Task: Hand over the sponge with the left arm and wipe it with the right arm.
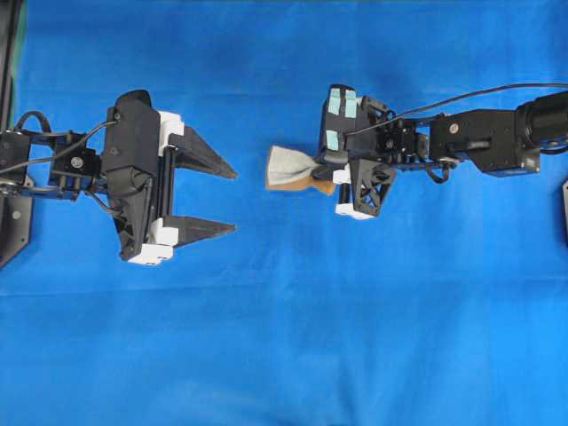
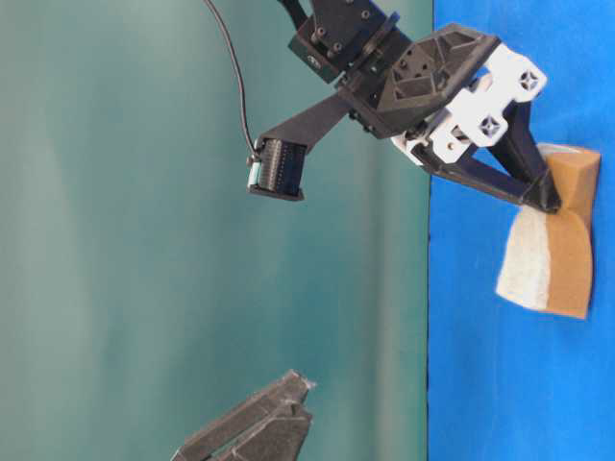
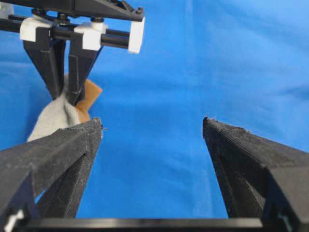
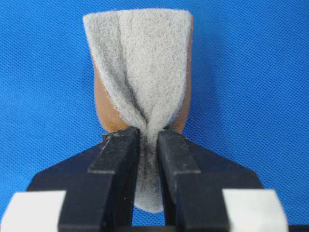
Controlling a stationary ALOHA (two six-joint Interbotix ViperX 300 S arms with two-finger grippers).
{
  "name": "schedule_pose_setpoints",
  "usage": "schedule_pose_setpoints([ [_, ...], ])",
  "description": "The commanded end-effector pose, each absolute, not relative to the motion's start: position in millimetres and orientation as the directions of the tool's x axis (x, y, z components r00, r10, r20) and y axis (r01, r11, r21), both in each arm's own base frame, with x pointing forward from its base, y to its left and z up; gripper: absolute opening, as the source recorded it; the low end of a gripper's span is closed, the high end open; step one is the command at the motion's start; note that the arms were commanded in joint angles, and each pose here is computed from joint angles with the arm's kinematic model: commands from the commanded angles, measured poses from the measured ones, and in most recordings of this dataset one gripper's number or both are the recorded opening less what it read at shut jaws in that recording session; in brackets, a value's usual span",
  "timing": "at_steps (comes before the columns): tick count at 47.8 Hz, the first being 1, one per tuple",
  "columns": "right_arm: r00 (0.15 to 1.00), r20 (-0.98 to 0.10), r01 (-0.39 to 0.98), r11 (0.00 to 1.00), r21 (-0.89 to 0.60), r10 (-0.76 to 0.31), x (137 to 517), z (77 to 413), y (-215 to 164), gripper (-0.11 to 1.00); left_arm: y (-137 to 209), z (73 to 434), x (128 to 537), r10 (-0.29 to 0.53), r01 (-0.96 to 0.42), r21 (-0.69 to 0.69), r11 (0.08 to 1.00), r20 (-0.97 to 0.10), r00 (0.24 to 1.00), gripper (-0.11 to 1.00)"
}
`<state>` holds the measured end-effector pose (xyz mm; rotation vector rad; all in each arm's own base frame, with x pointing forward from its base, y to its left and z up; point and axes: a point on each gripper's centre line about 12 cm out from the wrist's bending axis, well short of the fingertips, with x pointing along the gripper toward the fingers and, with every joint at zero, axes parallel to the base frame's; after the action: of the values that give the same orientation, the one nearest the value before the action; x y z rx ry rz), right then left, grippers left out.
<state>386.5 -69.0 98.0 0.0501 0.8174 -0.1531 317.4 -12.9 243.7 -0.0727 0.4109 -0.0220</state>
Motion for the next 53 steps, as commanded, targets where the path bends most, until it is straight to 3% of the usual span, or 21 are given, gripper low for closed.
schedule_pose_setpoints([
  [1, 0.684, -0.722, 0.142, 0.99, -0.005, -0.102, 388, 107, -59, 0.21, -12, 249, 315, -0.035, 0.007, -0.076, 0.997, -0.378, 0.925, 0.81],
  [18, 0.654, -0.753, 0.038, 0.991, 0.129, 0.073, 388, 105, 44, 0.21, -12, 249, 315, -0.035, 0.007, -0.076, 0.997, -0.377, 0.926, 0.81],
  [28, 0.632, -0.766, 0.021, 0.986, 0.165, 0.115, 387, 109, 71, 0.21, -12, 249, 315, -0.035, 0.007, -0.076, 0.997, -0.377, 0.926, 0.81],
  [38, 0.628, -0.774, 0.037, 0.991, 0.132, 0.08, 390, 110, 52, 0.21, -12, 249, 315, -0.035, 0.007, -0.074, 0.997, -0.378, 0.925, 0.81],
  [53, 0.611, -0.784, 0.169, 0.986, -0.005, -0.108, 372, 110, -54, 0.21, -13, 248, 315, -0.036, 0.009, -0.074, 0.997, -0.38, 0.924, 0.81],
])
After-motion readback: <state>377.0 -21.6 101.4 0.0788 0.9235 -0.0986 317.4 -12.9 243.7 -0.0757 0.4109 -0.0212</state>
